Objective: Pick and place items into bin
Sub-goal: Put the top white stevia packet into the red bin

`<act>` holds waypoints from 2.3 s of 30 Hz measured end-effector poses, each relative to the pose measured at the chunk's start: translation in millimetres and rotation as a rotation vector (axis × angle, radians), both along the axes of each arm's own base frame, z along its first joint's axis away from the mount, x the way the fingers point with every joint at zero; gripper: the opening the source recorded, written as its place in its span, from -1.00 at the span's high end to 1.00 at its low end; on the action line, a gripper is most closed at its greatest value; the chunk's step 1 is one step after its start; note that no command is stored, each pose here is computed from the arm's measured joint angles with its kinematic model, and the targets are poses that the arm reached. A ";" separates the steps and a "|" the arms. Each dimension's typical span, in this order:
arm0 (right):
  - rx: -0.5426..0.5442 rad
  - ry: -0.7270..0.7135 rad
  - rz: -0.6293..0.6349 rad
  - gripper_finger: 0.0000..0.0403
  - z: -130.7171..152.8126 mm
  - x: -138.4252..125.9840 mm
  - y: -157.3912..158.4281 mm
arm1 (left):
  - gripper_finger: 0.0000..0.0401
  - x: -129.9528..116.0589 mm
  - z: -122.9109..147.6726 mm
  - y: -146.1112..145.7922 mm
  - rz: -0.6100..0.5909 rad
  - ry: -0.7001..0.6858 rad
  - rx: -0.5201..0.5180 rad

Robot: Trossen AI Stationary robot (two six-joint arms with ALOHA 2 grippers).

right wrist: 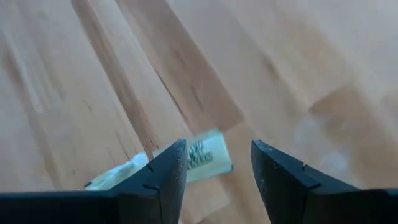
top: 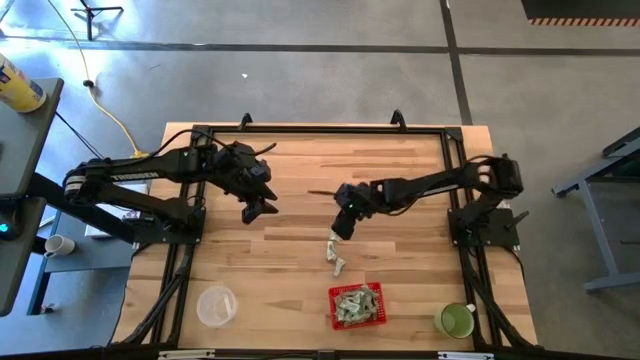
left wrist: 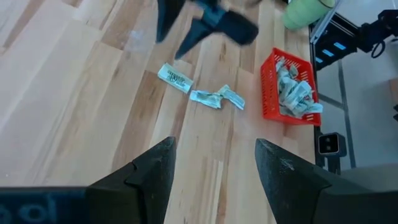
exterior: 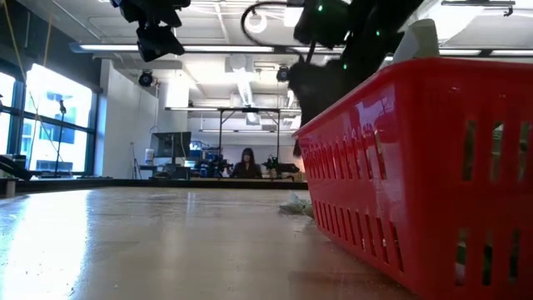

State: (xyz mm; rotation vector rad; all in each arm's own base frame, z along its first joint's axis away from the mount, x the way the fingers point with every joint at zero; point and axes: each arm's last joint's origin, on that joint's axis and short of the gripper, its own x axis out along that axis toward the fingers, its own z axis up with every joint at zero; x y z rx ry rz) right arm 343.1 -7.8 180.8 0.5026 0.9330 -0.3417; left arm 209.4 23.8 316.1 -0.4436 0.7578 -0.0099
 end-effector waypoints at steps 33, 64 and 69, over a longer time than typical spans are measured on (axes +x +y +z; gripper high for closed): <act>-0.100 0.113 -0.067 0.71 -71.4 16.1 45.6 | -0.26 0.1 -0.2 0.6 0.013 0.002 0.017; 0.146 0.082 0.552 0.96 11.1 -71.3 198.8 | -0.27 43.1 -27.7 1.3 -0.020 0.044 -0.006; 0.125 0.081 0.479 0.88 1.2 -68.4 203.9 | -0.27 59.1 -48.9 1.3 0.027 0.142 -0.076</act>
